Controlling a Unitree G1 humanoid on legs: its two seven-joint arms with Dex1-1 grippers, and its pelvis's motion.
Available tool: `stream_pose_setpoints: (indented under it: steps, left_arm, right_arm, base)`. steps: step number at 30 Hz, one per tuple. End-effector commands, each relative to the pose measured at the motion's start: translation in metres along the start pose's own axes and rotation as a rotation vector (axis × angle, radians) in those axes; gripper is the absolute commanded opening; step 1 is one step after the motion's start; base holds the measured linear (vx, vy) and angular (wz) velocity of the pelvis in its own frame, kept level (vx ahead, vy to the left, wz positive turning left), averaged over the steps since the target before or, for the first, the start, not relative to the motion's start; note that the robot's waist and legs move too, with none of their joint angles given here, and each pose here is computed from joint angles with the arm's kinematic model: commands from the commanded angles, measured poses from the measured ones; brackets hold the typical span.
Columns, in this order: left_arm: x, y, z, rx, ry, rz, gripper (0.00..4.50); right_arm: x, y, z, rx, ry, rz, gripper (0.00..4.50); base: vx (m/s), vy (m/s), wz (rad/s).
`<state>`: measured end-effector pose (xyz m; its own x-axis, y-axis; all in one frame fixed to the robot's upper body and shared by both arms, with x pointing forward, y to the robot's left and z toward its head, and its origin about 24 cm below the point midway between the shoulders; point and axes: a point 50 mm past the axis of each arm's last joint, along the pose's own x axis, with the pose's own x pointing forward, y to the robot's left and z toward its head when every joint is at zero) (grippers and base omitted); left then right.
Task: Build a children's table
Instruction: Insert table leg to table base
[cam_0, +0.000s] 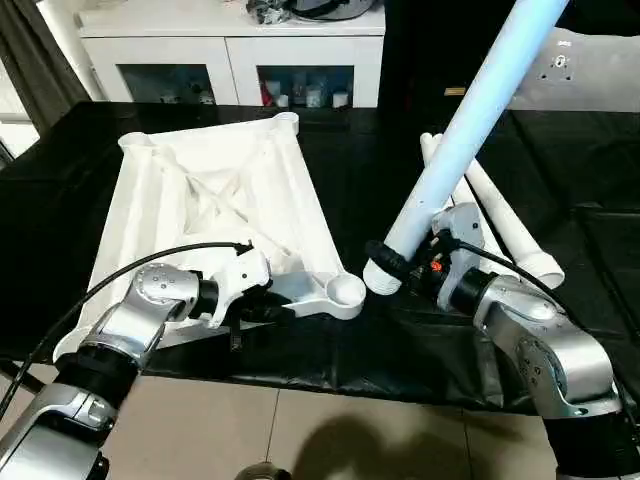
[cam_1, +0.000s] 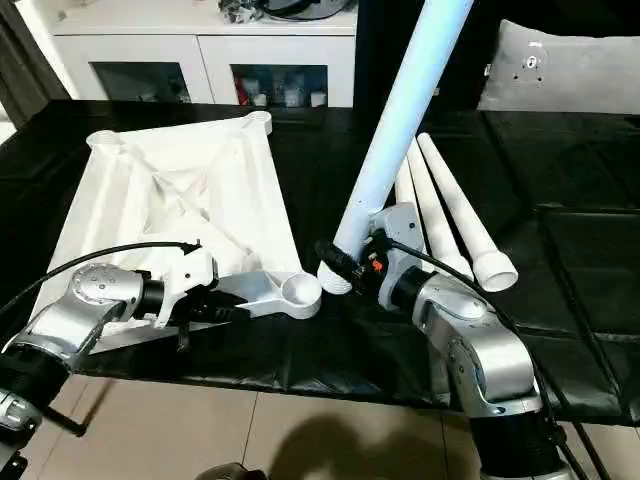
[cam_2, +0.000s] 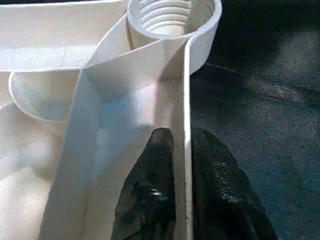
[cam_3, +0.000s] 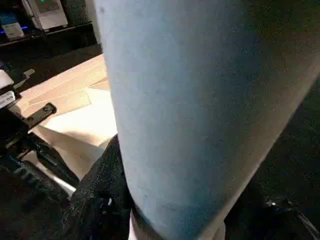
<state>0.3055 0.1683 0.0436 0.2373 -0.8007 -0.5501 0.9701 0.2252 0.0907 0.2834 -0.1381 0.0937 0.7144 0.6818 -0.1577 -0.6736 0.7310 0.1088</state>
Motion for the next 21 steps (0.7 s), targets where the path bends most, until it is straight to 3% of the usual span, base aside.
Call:
stream_pose_setpoints:
  steps: [1,8,15,18,21]
  left_arm:
    - [-0.005,0.004,-0.005,0.027,0.063,0.023,0.26]
    - [0.003,0.000,0.009,0.080,-0.003,-0.015,0.00]
    - [0.014,-0.018,0.016,0.124,-0.062,-0.145,0.00]
    - [0.017,-0.019,0.015,0.129,-0.065,-0.136,0.00]
    - [0.015,-0.011,0.009,0.113,-0.050,-0.025,0.00]
  right_arm:
    - [0.004,0.001,0.006,-0.006,-0.013,0.012,1.91]
    - [0.012,0.006,0.007,-0.063,0.009,0.077,1.91]
    - [0.016,0.017,0.007,-0.104,0.061,0.193,1.91]
    - [0.016,0.018,0.005,-0.103,0.066,0.190,1.91]
    - [0.015,0.019,0.002,-0.098,0.070,0.187,1.91]
  base:
    - [0.000,0.000,0.00]
    - [0.000,0.000,0.00]
    - [0.000,0.000,0.00]
    - [0.000,0.000,0.00]
    - [0.000,0.000,0.00]
